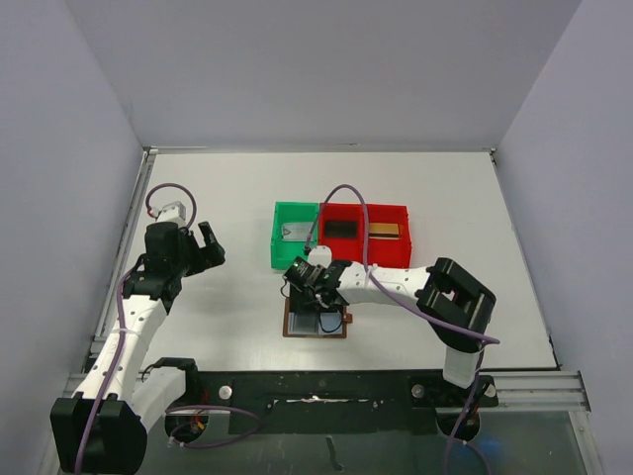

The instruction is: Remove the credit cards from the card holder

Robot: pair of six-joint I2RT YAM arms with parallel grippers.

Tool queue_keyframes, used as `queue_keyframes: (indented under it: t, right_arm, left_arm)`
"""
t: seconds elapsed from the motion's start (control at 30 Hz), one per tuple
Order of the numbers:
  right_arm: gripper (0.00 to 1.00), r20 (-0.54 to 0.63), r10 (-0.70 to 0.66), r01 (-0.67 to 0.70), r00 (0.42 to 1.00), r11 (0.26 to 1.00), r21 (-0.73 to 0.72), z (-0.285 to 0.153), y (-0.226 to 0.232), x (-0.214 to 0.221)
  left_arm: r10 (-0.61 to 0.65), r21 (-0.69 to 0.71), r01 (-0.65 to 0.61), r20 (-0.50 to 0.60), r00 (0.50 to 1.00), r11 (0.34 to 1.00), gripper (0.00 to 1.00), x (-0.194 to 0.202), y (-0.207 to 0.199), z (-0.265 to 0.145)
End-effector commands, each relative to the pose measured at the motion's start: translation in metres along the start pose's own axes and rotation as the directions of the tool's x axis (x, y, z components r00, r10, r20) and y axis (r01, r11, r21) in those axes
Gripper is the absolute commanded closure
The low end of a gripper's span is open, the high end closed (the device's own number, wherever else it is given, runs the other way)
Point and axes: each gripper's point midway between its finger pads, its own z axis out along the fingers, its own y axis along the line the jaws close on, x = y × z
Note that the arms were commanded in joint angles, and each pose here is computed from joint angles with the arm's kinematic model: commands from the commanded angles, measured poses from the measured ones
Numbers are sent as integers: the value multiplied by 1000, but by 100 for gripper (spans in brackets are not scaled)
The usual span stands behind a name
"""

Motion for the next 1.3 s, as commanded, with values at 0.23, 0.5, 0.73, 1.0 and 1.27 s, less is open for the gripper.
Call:
queue_keyframes:
  t: [0.23,0.5,0.73,1.0,1.27]
  right_arm:
    - [41,-3,51,-51,999,987,-151,-2,12,-5]
    - [41,-17,104,-105,994,970,-217,-1,12,-6]
    - [41,-20,112,-113,994,973,-201,2,7,-5]
    - [41,-24,138,-140,990,962,-234,1,6,-5]
    - [41,-30,135,-138,990,960,-245,-1,7,-6]
  left_arm:
    - [4,21,-6,74,997,1000,11,-25,-7,-6]
    - [-9,33,9,13,1000,999,10,-18,-11,-9]
    - [-188,389,252,-194,963,886,19,18,-83,-29]
    - [-124,489,312,-378,917,815,26,103,-135,-48]
    - [-100,493,358,-474,875,793,41,157,-150,-50]
